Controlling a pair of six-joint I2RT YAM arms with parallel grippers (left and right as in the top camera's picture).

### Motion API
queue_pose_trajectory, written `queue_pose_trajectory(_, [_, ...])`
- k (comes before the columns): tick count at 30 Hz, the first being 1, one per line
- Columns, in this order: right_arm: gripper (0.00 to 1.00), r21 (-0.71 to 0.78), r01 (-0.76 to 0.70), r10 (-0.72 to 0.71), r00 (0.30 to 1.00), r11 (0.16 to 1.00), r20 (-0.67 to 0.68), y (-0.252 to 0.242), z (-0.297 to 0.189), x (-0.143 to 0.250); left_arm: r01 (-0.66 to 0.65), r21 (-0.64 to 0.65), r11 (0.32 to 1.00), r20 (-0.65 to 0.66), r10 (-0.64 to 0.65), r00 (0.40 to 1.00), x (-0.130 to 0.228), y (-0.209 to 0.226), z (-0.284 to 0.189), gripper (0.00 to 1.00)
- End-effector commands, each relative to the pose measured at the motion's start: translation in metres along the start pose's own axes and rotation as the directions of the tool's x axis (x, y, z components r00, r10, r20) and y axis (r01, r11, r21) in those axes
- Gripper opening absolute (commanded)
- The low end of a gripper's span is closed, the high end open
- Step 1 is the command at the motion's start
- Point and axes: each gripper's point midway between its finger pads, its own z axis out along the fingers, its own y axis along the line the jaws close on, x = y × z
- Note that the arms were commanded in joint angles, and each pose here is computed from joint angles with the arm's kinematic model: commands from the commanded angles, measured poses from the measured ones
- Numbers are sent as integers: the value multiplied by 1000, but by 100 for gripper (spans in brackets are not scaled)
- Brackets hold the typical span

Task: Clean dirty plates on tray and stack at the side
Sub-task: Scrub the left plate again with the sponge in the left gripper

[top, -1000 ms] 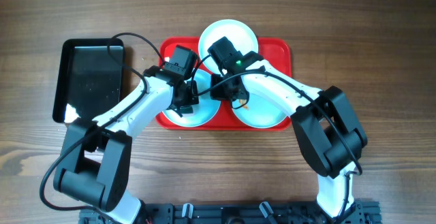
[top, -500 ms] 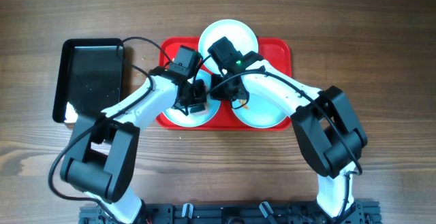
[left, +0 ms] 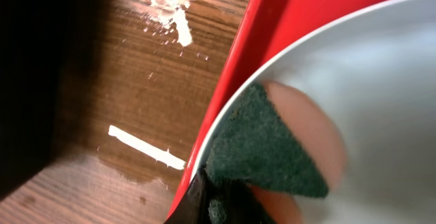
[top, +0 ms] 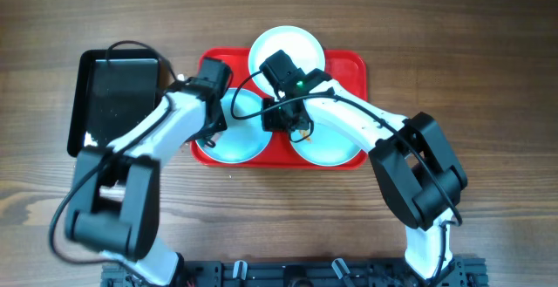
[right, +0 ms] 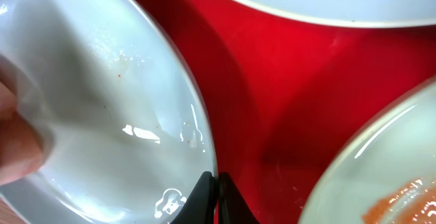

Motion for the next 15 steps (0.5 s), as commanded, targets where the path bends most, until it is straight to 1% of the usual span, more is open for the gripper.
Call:
queue_pose_trajectory(1, [4,63,9,-12,999,998,48,-13,-7,-12,84,263,961,79,-109,991,-19,-12,-62,4])
queue_pose_trajectory(2, [4,57,32,-37,996,998,78,-9,-18,-18,82,340,937,116,-128,985,-25,-17,-83,4])
queue_pose_trajectory(3, [4,60,43,-49,992,997,115,-6,-31,-25,77,386,919,155,-147,977,-29,-16,-103,4])
queue_pose_trajectory(5, [4,72,73,-85,981,995,176,-2,-53,-35,74,408,910,181,-160,970,-31,-13,-117,4])
queue_pose_trajectory(6, [4,108,90,-112,969,990,219,-4,-67,-42,74,405,912,171,-154,973,-28,-12,-116,4])
queue_pose_trajectory(7, [4,180,111,-157,950,977,270,-12,-86,-50,75,391,917,148,-143,979,-23,-12,-111,4])
queue_pose_trajectory(9, [4,280,126,-218,919,952,329,-22,-111,-61,75,387,919,119,-130,984,-18,-13,-106,4])
queue_pose_trajectory(11, [4,353,154,-293,877,923,381,-27,-139,-69,16,403,915,88,-56,995,-10,-22,-98,4])
queue_pose_trajectory(13, [4,468,176,-389,826,866,409,-32,-163,-75,18,385,923,52,-42,998,-5,-23,-87,4])
queue_pose_trajectory(15, [4,593,155,-473,770,790,428,-31,-185,-78,20,375,927,36,-36,999,-4,-25,-80,4])
